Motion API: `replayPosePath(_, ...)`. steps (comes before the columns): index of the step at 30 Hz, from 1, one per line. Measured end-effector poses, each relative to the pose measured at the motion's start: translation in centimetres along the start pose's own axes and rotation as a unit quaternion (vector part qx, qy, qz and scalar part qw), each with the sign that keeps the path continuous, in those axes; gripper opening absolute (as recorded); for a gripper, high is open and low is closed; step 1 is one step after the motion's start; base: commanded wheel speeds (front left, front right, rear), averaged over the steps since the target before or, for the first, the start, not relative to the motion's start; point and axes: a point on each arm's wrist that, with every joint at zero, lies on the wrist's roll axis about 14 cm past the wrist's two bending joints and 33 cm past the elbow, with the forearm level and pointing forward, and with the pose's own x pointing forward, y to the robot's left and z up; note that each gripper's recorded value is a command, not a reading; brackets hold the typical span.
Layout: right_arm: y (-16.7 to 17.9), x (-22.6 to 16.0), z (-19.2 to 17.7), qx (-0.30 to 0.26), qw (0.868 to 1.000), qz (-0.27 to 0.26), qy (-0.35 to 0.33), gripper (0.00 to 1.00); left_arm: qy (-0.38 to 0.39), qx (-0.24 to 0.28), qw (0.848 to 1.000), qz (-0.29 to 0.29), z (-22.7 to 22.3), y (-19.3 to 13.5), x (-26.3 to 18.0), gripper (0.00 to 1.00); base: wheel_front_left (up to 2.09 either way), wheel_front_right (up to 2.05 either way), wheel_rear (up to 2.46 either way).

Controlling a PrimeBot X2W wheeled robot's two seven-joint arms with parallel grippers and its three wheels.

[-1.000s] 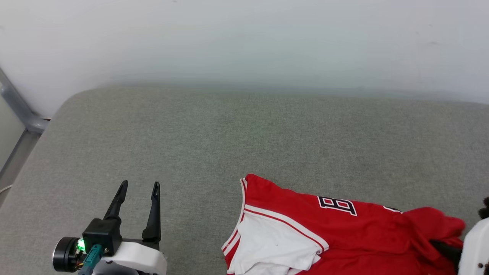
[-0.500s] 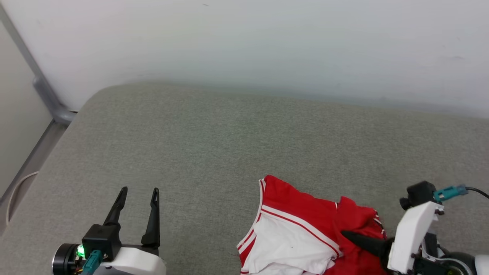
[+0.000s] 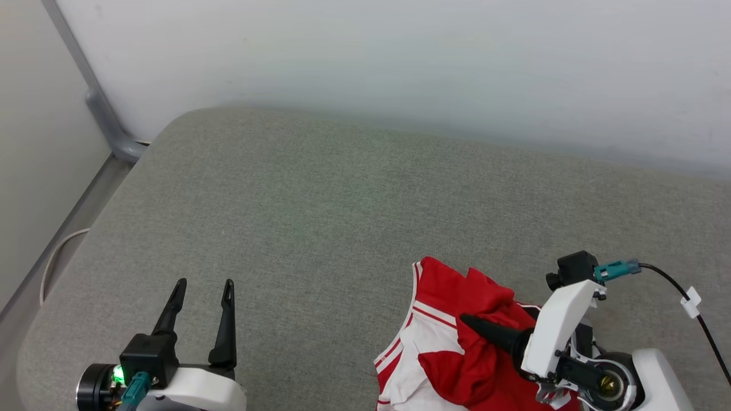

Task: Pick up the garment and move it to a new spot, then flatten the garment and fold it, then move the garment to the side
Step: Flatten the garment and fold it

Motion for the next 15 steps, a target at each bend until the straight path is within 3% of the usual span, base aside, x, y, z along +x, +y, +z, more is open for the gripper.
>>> replayPosePath(7, -1.4, 3.3, -0.4, 0.005, 1.0, -0.025, 0.006, 0.0, 0.008, 0.001, 1.0, 0.011, -0.4, 0.6, -0.2, 1.0, 0.0, 0.0, 0.0)
replayPosePath(8, -1.7, 3.6, -0.6, 0.003, 0.999, -0.03, 0.009, 0.44, 0.01, 0.002, 1.0, 0.013, -0.5, 0.7, -0.3, 1.0, 0.0, 0.0, 0.0)
replayPosePath(9, -1.8, 3.9, -0.7, 0.0, 0.999, -0.034, 0.011, 1.0, 0.011, 0.002, 1.0, 0.015, -0.6, 0.9, -0.4, 1.0, 0.0, 0.0, 0.0)
replayPosePath(15, 0.5, 5.4, -1.4, -0.003, 1.0, 0.0, 0.024, 1.0, 0.014, 0.003, 1.0, 0.02, -0.8, 1.2, -0.6, 1.0, 0.0, 0.0, 0.0)
